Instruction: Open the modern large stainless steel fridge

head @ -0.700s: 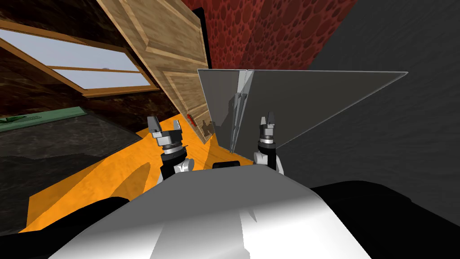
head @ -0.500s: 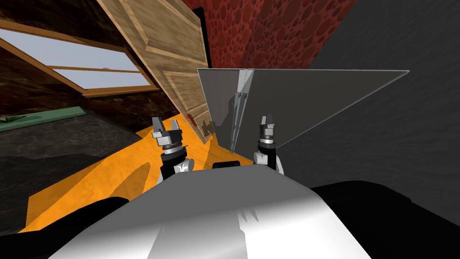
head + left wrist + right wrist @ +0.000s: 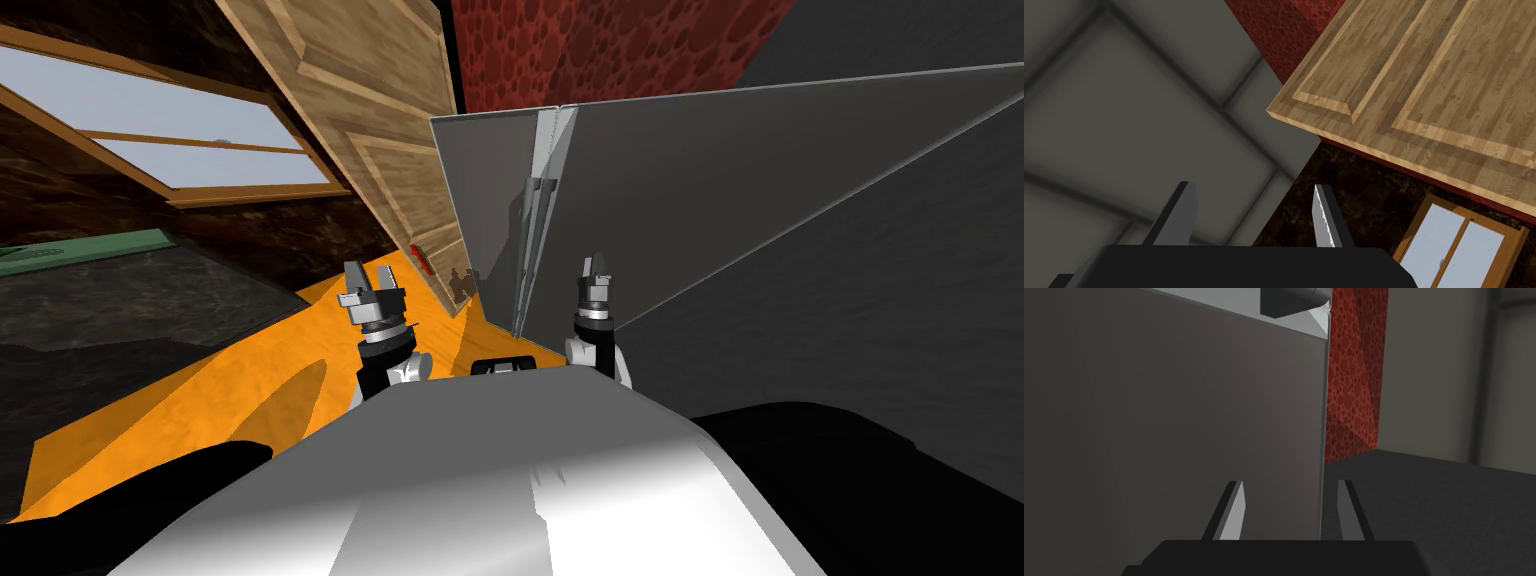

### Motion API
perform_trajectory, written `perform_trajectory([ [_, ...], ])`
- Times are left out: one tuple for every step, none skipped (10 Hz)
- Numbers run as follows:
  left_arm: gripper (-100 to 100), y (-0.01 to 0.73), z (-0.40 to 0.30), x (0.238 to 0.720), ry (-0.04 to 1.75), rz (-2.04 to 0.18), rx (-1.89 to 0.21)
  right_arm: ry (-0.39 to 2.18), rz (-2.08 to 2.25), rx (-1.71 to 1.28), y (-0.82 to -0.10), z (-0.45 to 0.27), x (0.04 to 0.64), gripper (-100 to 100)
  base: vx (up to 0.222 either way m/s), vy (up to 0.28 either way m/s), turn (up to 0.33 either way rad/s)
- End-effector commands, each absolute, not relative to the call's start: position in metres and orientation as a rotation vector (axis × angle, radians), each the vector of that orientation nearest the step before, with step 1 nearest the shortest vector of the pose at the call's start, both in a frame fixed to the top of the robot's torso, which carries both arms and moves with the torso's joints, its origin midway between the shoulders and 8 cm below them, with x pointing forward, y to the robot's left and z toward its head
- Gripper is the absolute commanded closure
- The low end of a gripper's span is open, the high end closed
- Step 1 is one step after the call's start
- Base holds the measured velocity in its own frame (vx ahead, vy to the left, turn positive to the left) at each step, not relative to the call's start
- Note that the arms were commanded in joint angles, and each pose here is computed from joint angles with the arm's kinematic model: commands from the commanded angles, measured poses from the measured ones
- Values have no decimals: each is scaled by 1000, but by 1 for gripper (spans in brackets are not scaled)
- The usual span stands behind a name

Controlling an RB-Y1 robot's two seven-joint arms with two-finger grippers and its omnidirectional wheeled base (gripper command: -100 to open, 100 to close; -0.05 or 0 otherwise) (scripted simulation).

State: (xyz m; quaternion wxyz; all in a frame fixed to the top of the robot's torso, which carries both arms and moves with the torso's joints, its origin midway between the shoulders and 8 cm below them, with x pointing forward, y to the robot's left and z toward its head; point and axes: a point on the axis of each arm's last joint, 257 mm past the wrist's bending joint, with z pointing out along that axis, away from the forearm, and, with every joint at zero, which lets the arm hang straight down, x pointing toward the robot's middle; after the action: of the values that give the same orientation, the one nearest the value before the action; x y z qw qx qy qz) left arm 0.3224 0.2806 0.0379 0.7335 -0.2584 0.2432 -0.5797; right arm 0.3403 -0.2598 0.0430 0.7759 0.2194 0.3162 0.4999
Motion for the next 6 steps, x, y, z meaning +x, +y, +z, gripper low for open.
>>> perform_trajectory([
  [0, 281, 38, 322, 535, -1275, -568, 684, 1082, 475, -260, 43, 340, 0, 0, 0, 0],
  [0, 281, 38, 322, 535, -1275, -568, 684, 1082, 475, -260, 43, 340, 0, 0, 0, 0],
  [0, 281, 38, 322, 535, -1275, -568, 717, 1063, 462, -263, 36, 340, -100, 16, 22, 41],
  [0, 281, 38, 322, 535, -1275, -569, 741, 1044, 457, -268, 29, 339, -100, 30, 44, 55],
  [0, 281, 38, 322, 535, -1275, -569, 768, 1019, 455, -275, 21, 338, -100, 39, 58, 69],
  [0, 281, 38, 322, 535, -1275, -569, 795, 988, 458, -285, 12, 335, -100, 54, 82, 85],
])
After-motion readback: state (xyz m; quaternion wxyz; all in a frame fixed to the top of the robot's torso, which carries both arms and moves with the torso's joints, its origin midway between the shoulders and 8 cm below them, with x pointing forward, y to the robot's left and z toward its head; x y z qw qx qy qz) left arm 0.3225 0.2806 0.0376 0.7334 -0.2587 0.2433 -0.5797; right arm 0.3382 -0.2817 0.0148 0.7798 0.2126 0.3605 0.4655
